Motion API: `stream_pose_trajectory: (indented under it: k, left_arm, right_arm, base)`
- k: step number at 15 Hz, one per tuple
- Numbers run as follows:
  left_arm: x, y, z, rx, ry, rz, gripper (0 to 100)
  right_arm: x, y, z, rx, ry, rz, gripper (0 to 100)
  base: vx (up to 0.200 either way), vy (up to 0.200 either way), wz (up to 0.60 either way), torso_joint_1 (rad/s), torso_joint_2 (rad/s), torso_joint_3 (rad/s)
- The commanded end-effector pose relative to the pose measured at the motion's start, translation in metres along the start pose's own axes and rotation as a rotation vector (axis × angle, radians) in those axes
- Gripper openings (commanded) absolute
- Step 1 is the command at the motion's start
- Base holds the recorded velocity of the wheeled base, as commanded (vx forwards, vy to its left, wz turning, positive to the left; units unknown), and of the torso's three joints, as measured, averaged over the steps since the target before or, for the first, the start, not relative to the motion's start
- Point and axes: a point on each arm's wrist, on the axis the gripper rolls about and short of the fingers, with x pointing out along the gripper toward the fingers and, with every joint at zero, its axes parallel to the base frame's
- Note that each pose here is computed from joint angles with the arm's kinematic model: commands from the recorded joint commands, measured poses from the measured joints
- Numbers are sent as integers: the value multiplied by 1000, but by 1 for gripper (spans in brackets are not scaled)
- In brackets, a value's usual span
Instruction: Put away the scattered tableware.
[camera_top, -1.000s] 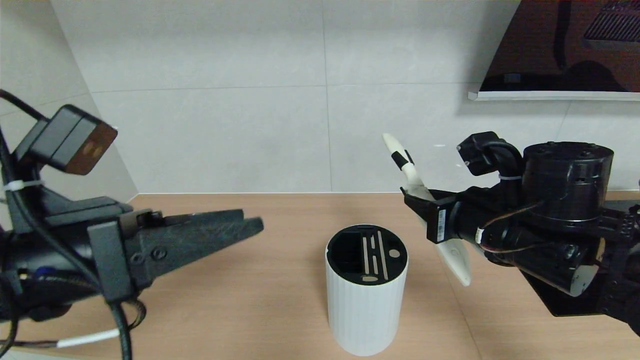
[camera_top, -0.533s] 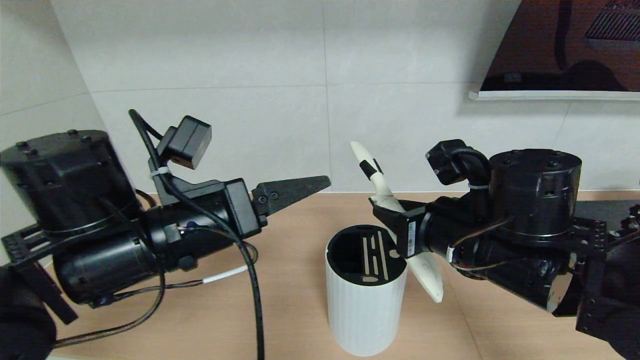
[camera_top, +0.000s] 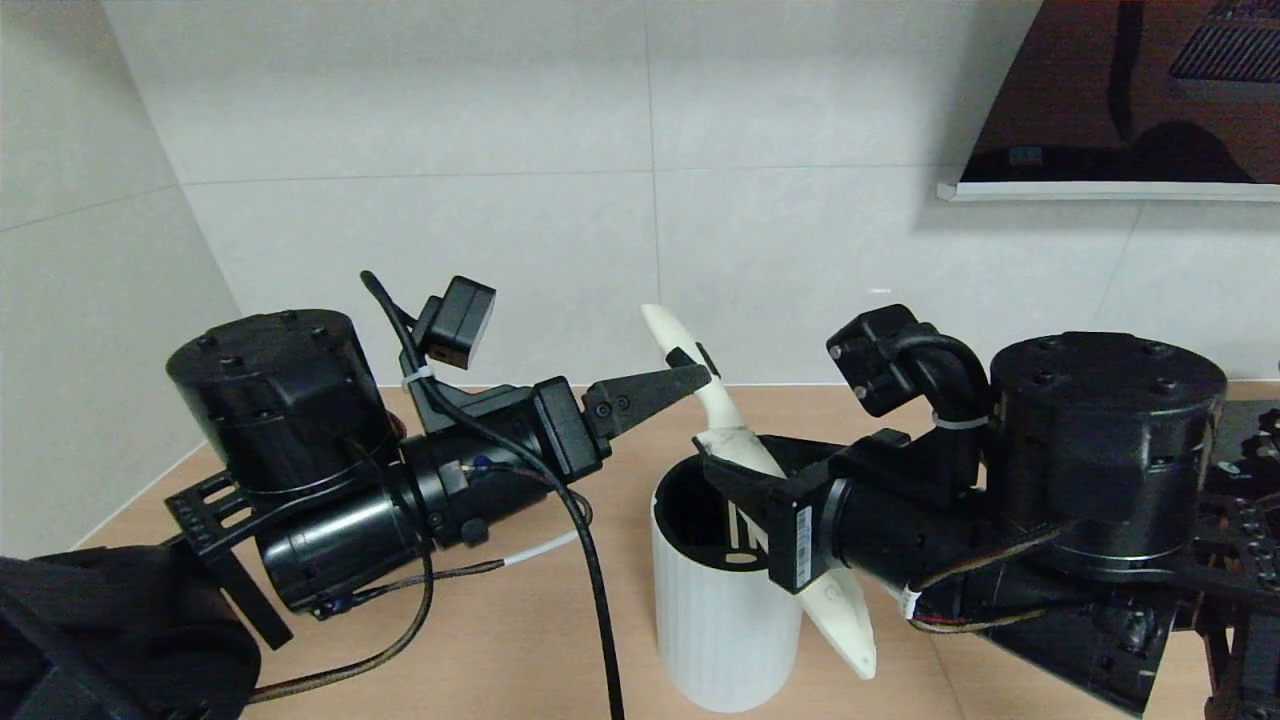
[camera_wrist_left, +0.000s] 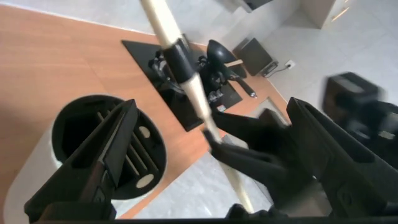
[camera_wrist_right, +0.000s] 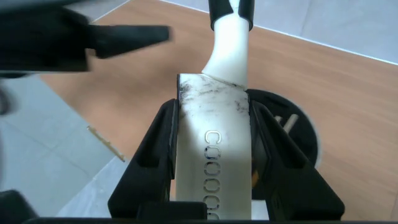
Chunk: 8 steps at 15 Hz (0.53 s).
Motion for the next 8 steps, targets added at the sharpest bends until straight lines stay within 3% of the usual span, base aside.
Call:
stream_pose_trajectory:
  k: [1,4,8]
  left_arm:
    - [4,2,-3,-3,8,4,100]
    - [7,2,-2,14,-58,-13,100]
    - [13,5,-7,8,-56,-5,100]
  right_arm:
    - [-2,3,-1,-2,1,12,0]
    - [-2,12,-5,11,17,40,0]
    - [-2,14,-6,17,19,49,0]
  base:
    - [0,0,0,0,0,0]
    - [0,0,0,0,0,0]
    - [0,0,0,0,0,0]
